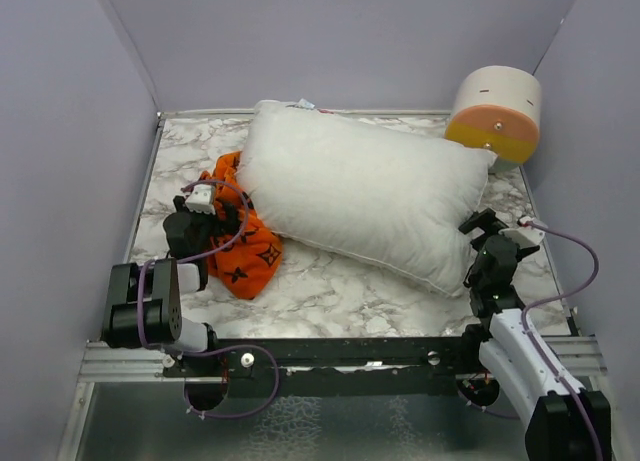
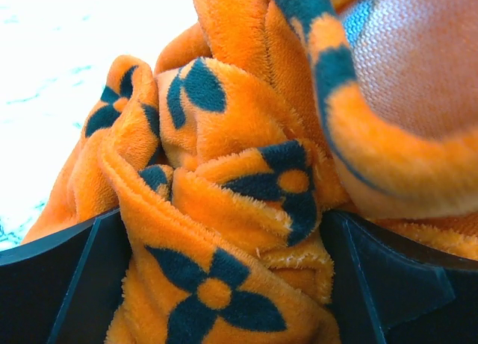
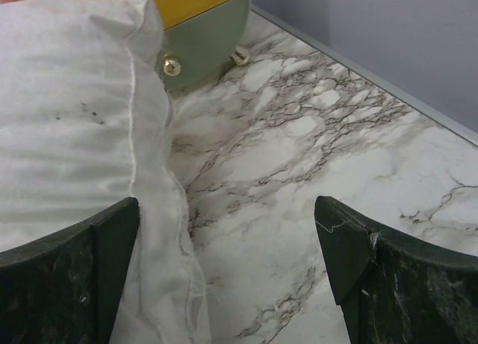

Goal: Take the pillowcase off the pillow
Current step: Reset both arms

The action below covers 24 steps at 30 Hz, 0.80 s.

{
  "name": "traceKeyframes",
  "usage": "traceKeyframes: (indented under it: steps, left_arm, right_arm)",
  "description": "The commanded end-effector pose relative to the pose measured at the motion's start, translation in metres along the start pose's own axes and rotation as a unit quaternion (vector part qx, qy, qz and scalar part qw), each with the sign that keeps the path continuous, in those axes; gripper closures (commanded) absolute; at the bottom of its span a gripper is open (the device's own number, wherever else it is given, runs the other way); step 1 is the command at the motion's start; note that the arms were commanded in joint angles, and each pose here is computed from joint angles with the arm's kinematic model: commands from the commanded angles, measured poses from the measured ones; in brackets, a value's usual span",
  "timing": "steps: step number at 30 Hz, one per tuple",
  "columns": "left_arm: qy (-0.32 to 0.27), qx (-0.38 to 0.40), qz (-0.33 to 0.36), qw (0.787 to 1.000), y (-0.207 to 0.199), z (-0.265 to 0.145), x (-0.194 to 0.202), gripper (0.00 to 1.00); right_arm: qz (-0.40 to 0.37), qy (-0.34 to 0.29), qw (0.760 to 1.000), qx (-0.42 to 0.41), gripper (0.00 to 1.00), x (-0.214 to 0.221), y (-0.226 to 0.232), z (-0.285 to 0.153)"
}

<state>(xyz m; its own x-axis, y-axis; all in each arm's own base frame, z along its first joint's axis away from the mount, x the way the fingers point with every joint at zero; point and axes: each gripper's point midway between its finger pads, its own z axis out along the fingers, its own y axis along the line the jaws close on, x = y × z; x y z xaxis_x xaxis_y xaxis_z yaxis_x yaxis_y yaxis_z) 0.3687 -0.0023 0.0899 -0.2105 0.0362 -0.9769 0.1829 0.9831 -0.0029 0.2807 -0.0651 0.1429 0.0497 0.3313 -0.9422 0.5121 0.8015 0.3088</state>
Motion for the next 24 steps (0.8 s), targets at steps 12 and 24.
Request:
traceKeyframes:
  steps: [12, 24]
  left_arm:
    - [-0.108, -0.068, 0.002, 0.992, 0.010, -0.007, -0.004, 0.01]
    - [-0.043, -0.091, 0.004, 0.995, 0.014, 0.018, 0.011, 0.03]
  right_arm:
    - [-0.063, -0.041, 0.991, -0.114, 0.00, 0.033, 0.049, 0.043]
    - [-0.235, -0.113, 0.866, -0.426, 0.01, 0.067, 0.140, -0.028]
